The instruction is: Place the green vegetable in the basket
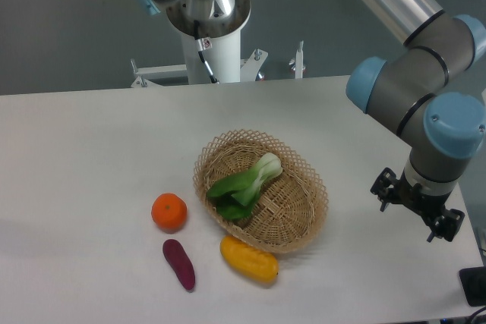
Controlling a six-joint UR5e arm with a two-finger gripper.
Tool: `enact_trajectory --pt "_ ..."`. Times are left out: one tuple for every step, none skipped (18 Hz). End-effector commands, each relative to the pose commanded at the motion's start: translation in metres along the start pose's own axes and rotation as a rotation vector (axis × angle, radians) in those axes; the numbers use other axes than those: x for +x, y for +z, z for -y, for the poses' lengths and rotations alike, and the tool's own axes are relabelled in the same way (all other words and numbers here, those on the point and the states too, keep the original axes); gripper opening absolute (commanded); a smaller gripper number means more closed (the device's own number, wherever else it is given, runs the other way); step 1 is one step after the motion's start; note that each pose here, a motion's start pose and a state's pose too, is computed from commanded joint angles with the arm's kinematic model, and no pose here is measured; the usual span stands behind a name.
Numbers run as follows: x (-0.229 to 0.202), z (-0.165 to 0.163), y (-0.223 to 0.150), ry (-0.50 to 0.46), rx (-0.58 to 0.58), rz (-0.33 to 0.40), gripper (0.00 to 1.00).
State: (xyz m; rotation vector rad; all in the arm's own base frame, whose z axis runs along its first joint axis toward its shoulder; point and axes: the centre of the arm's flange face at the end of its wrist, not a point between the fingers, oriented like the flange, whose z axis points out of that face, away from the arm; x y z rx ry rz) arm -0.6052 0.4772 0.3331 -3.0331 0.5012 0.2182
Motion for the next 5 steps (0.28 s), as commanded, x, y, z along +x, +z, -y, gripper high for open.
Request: enact_trajectory --pt "0.0004 -0.0001 0.0007 0.000 0.000 -0.001 1.00" --pt "0.0004 -0.0001 0.0007 0.000 0.000 -0.002 1.00" --pt "0.0004 -0.0001 0.0007 0.000 0.000 -0.002 1.00" --pt "0.0004 -0.0001 0.0007 0.000 0.000 -0.002 1.00" --pt "0.0004 -0.0001 0.0007 0.000 0.000 -0.002 1.00"
